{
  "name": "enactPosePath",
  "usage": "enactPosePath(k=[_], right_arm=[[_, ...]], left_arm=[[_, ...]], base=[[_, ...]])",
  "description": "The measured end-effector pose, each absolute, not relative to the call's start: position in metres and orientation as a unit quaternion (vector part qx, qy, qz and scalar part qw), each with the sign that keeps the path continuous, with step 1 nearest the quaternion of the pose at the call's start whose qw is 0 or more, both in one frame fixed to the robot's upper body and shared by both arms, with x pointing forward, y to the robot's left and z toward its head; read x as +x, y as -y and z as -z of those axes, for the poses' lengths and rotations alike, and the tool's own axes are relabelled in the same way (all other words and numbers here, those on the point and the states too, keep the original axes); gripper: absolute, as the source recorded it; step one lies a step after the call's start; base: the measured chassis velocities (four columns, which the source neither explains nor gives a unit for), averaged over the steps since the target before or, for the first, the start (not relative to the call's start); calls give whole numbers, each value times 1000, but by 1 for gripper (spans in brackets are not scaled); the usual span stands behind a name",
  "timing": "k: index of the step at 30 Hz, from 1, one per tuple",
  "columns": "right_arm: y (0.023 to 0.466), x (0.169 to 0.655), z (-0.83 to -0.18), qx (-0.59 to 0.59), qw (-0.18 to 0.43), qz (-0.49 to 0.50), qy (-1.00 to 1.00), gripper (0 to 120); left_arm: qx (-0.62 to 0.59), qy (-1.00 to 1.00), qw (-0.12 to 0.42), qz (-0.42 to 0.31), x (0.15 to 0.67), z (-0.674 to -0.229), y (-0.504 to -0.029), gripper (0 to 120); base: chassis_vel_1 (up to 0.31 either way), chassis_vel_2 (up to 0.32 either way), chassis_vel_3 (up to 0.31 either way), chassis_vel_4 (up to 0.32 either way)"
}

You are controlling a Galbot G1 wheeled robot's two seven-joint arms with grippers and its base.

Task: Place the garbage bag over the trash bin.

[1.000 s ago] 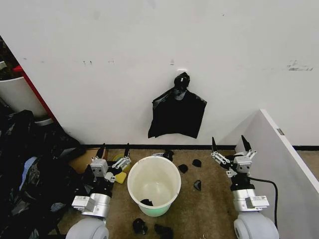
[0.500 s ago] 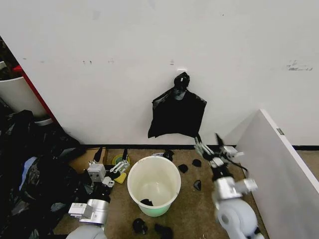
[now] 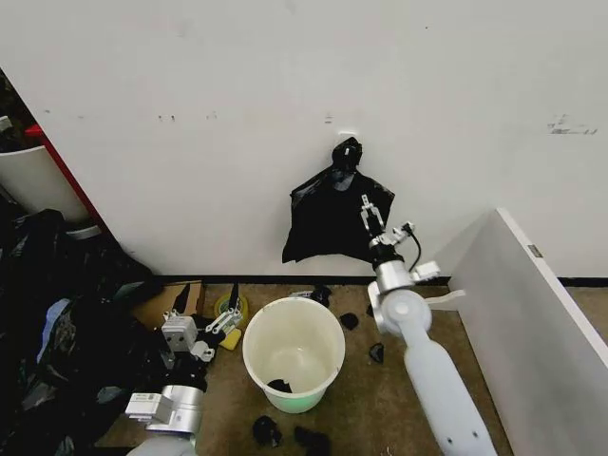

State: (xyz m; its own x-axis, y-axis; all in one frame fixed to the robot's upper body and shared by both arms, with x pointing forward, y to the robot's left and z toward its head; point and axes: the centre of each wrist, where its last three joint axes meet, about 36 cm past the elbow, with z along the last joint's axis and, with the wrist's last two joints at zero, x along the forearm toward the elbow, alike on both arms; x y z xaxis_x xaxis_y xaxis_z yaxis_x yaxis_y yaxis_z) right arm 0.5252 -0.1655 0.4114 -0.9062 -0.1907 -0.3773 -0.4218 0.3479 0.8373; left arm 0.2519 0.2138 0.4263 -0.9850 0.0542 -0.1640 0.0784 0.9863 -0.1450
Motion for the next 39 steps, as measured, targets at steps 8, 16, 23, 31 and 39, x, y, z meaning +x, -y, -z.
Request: enactPosePath(k=[8, 16, 23, 31, 39], right_arm=[[150, 546, -412, -192, 106, -528, -821, 98], [147, 560, -409, -196, 109, -518, -825, 74], [144, 569, -405, -200, 113, -512, -828, 51], [146, 574, -401, -203, 119, -500, -833, 21], [148, 566, -396, -213, 129, -487, -837, 0]], left_arm=[[30, -994, 74, 75, 251, -421, -213, 100], [29, -994, 69, 75, 252, -417, -213, 100], [27, -995, 61, 74, 253, -409, -212, 100], [27, -995, 59, 74, 258, -404, -214, 100], [27, -995, 58, 75, 262, -401, -216, 100]], base=[[0, 0, 0, 0], [0, 0, 0, 0], [0, 0, 0, 0], [0, 0, 0, 0], [0, 0, 0, 0]])
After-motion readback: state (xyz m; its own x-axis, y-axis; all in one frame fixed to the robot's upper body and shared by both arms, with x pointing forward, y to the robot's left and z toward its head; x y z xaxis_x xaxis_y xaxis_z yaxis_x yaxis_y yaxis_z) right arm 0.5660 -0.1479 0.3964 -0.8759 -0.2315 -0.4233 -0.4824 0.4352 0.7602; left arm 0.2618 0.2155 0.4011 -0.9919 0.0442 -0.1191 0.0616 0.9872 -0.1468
